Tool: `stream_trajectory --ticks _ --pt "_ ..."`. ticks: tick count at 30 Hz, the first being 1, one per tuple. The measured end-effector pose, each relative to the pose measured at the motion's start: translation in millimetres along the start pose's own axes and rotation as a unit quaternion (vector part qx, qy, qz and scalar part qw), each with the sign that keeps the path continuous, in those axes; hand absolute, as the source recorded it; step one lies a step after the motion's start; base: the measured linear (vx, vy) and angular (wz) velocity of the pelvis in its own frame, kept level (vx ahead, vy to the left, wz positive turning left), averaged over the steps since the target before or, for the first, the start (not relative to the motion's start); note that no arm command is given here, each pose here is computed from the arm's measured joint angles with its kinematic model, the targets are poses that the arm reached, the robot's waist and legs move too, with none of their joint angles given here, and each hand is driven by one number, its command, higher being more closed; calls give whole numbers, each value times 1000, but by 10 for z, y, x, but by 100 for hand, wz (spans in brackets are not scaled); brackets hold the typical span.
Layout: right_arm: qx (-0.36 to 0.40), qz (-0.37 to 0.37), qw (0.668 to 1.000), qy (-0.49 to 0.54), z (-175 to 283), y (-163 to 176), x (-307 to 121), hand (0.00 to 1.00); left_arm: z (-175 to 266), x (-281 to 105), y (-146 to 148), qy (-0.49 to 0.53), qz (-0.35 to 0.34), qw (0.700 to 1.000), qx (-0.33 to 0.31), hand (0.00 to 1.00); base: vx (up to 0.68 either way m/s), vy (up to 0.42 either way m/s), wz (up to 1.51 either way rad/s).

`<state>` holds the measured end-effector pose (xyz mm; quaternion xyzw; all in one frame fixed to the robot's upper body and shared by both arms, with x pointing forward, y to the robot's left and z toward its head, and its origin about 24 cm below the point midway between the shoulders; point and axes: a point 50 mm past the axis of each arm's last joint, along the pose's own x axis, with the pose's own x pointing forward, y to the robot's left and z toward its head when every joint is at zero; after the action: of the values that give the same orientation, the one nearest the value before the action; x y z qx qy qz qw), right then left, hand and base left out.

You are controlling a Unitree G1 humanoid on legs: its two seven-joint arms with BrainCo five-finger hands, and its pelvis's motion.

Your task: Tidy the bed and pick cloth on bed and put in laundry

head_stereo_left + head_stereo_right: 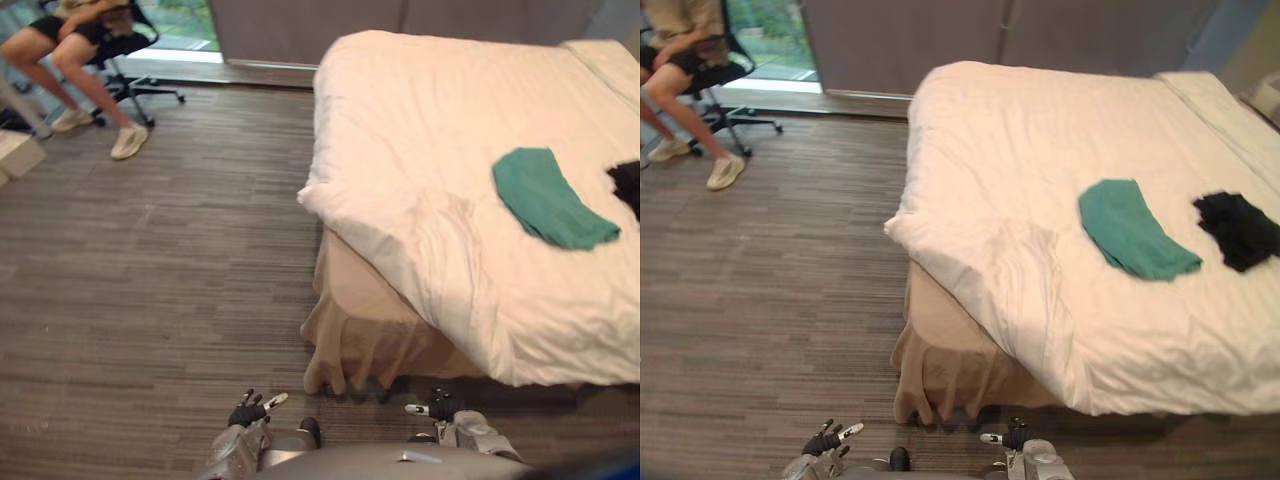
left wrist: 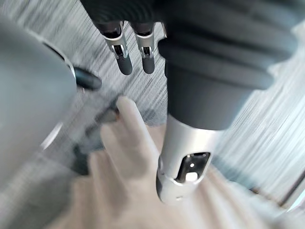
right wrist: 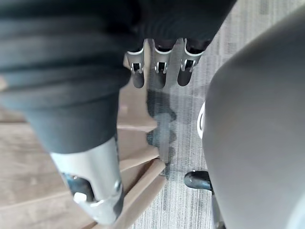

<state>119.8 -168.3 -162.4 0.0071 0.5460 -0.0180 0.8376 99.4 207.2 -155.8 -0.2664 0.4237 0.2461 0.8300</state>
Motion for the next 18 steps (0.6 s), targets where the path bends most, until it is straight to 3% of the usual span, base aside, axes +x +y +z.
stream_trajectory --ticks 3,6,8,10,14,17,18 --pt "5 -8 1000 3 24 -37 5 0 -50 -17 28 -16 46 990 -131 0 4 -120 -1" --pt "29 -19 999 8 48 -127 5 0 -38 -28 96 -37 94 970 -221 0 -31 -106 -3" --pt "49 -24 998 22 -40 -156 -9 0 171 -31 251 -103 159 931 -313 0 6 -135 -9" --pt "57 -24 998 27 -57 -160 -11 0 311 -41 345 -141 184 902 -364 0 24 -112 -14" --pt "56 -23 998 29 -89 -169 -21 0 886 -147 632 -279 214 781 -517 0 0 -44 -19" --pt "48 -22 998 27 -125 -166 -37 0 1425 -300 823 -368 201 708 -568 0 2 -10 -17" --pt "47 -22 998 27 -147 -162 -44 0 1770 -441 908 -421 181 666 -588 0 51 25 -15"
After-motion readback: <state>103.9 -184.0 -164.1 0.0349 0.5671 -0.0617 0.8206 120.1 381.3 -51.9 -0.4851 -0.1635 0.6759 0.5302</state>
